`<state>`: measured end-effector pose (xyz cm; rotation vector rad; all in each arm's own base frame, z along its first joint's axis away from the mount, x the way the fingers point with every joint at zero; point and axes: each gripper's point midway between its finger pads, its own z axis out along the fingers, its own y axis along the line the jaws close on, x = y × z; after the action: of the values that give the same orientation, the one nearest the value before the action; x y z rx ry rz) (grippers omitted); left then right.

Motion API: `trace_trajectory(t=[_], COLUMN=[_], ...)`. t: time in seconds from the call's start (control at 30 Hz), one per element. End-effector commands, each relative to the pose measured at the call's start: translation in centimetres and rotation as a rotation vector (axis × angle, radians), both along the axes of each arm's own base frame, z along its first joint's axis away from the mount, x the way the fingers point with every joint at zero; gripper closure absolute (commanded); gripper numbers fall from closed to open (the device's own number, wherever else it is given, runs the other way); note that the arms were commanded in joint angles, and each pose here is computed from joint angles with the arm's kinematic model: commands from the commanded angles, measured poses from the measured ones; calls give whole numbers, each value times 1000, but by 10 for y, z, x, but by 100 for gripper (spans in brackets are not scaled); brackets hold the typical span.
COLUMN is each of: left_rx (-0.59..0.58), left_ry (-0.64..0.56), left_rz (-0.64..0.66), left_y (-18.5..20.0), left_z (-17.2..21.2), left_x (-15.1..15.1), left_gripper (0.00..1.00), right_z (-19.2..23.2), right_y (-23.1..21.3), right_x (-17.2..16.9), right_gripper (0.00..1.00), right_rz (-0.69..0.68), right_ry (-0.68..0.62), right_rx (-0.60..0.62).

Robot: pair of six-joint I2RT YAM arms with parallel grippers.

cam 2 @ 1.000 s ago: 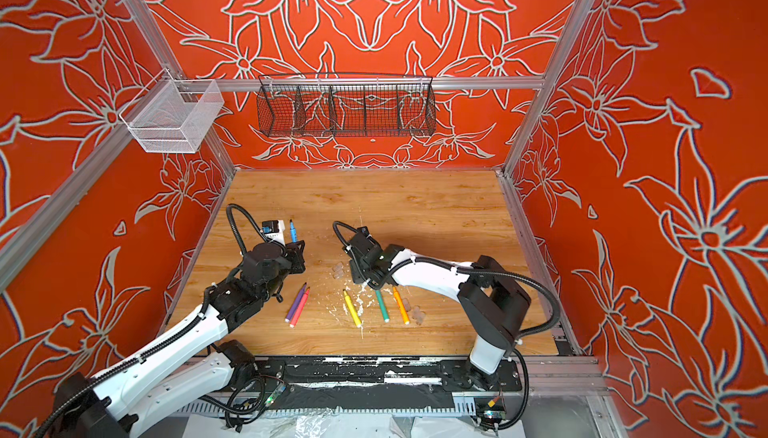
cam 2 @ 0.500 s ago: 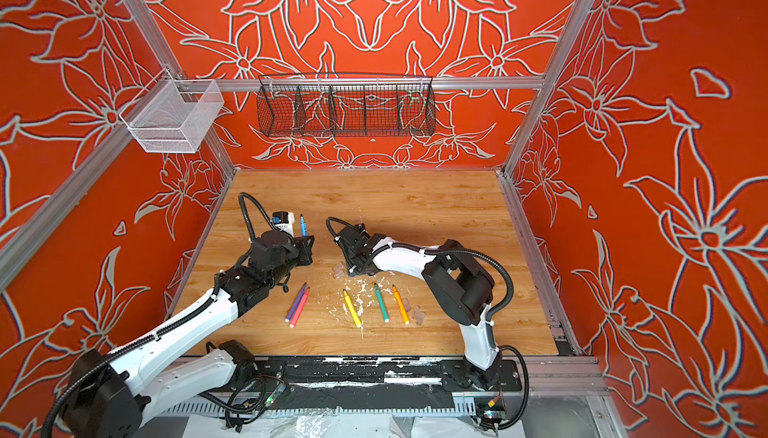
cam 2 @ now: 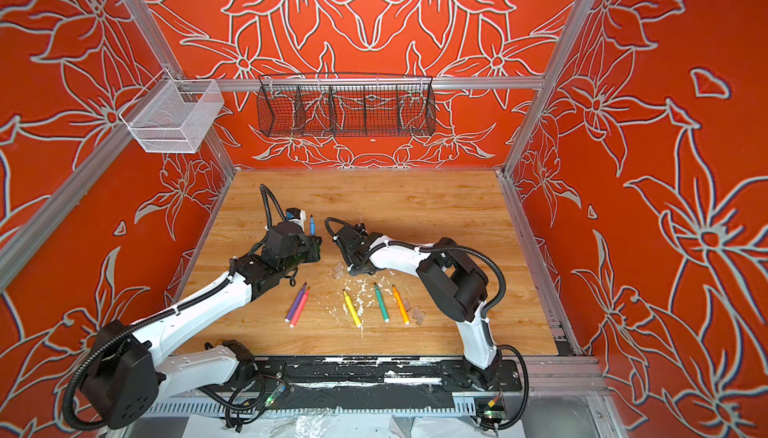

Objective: Insert the pens into the pen caps
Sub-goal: 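Move the right gripper over the white pen caps and grasp one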

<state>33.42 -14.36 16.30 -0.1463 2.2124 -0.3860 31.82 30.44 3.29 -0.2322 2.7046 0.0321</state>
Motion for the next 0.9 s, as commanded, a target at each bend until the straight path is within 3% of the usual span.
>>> trace_trajectory(t=[0.0,0.57,0.87], left_rx=[0,12,-13], left_ry=[-9,-12,-1], left_rz=[-7,4,-39], left_y=[0,3,-7], left_z=[5,4,3], left_x=[1,0,1], left_gripper=[100,100,100], right_z=[-6,-13,-29], right_y=[-9,-31,-26], right_x=[-2,-21,-21], right_gripper=[36,54,63], right_rz=[-11,-103,-88], right_ry=[12,56,105], right_rx=[-42,14,-5])
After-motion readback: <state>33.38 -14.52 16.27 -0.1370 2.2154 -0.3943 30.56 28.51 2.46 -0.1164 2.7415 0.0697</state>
